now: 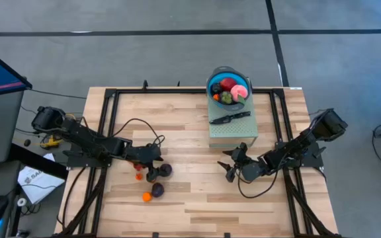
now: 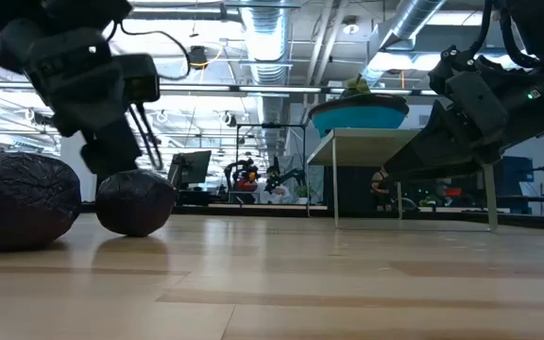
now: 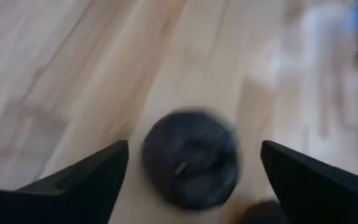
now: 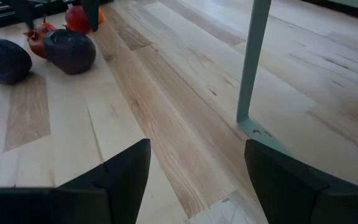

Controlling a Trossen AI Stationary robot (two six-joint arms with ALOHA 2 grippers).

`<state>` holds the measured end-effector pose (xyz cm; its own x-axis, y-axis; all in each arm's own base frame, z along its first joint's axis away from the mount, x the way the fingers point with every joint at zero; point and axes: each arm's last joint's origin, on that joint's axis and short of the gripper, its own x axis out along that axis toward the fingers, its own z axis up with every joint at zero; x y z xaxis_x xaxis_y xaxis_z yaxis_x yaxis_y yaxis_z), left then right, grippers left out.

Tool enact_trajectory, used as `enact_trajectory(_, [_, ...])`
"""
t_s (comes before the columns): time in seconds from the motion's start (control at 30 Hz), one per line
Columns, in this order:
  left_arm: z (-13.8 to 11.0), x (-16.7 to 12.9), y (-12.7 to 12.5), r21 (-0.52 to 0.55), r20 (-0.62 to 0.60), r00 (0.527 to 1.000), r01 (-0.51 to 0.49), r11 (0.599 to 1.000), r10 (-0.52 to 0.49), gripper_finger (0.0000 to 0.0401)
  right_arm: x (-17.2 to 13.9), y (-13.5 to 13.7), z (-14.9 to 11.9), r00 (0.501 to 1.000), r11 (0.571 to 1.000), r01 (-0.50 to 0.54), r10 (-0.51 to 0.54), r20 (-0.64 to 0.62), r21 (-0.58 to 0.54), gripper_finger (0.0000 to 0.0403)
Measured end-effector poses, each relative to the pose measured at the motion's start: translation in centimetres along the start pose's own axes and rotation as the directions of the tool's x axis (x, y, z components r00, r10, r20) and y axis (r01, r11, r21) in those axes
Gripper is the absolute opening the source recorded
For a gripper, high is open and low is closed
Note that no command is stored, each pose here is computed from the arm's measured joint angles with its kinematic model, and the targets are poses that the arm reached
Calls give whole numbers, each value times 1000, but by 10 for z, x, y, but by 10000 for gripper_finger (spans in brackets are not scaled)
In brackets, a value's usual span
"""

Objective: Pick & Place Fruit
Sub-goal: Put the top violet plum into the blue strainer bowl on the shelf

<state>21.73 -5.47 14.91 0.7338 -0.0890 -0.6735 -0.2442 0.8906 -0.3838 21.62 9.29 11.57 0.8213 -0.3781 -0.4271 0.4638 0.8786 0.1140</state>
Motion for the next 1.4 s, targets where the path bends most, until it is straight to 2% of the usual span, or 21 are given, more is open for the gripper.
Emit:
enact_trajectory(0.07, [-5, 4, 0, -3, 38, 999, 32, 999, -32, 375, 0, 0, 1, 1000, 1000, -3, 3, 4, 5, 255])
enact_trajectory(0.17, [-14, 14, 2, -5, 32, 999, 40, 999, -40, 380, 0, 1, 1, 1000, 1000, -6, 6, 8, 10, 255])
enact_trajectory(0.3, [-24, 30, 3, 24, -2, 1000, 14, 1000, -14, 374, 0, 2, 2, 1000, 1000, -14, 13, 19, 16, 255])
enact_trajectory(0.5, [-26, 41, 1, 27, 30, 999, 43, 999, -44, 358, 0, 2, 3, 999, 1000, -20, 19, 27, 18, 255])
enact_trajectory(0.63, [-24, 39, 0, 27, 30, 997, 64, 998, -65, 333, 0, 4, 5, 999, 999, -25, 24, 34, 27, 255])
enact_trajectory(0.8, [-25, 38, -1, 26, -2, 994, 108, 994, -108, 275, 2, 3, 10, 998, 1000, -28, 27, 60, 12, 255])
enact_trajectory(0.87, [-23, 38, -1, 24, 5, 994, 111, 993, -111, 260, 4, 1, 14, 997, 1000, -14, 15, 70, -15, 255])
enact_trajectory(0.97, [-17, 35, 3, 7, 21, 993, 114, 993, -114, 260, 8, -6, 22, 996, 998, 23, -18, 89, -60, 255])
enact_trajectory(1.07, [0, 26, 5, -20, 76, 985, 160, 987, -158, 271, 12, -12, 28, 994, 994, 54, -45, 96, -95, 255])
enact_trajectory(1.1, [7, 22, 4, -29, 104, 979, 179, 983, -176, 278, 13, -13, 28, 996, 995, 37, -29, 84, -95, 255])
enact_trajectory(1.17, [24, 10, 4, -53, 176, 961, 227, 972, -215, 283, 11, -11, 30, 997, 998, -54, 54, 48, -13, 255])
enact_trajectory(1.23, [44, -7, 1, -78, 265, 928, 291, 954, -261, 281, 7, -9, 35, 992, 973, -129, 126, 32, 191, 255])
enact_trajectory(1.3, [63, -25, 0, -77, 361, 888, 334, 940, -286, 274, 4, -9, 39, 988, 909, -139, 151, -1, 394, 255])
enact_trajectory(1.4, [91, -53, -1, -55, 484, 825, 360, 931, -291, 270, -3, -9, 47, 985, 813, -116, 169, -41, 570, 255])
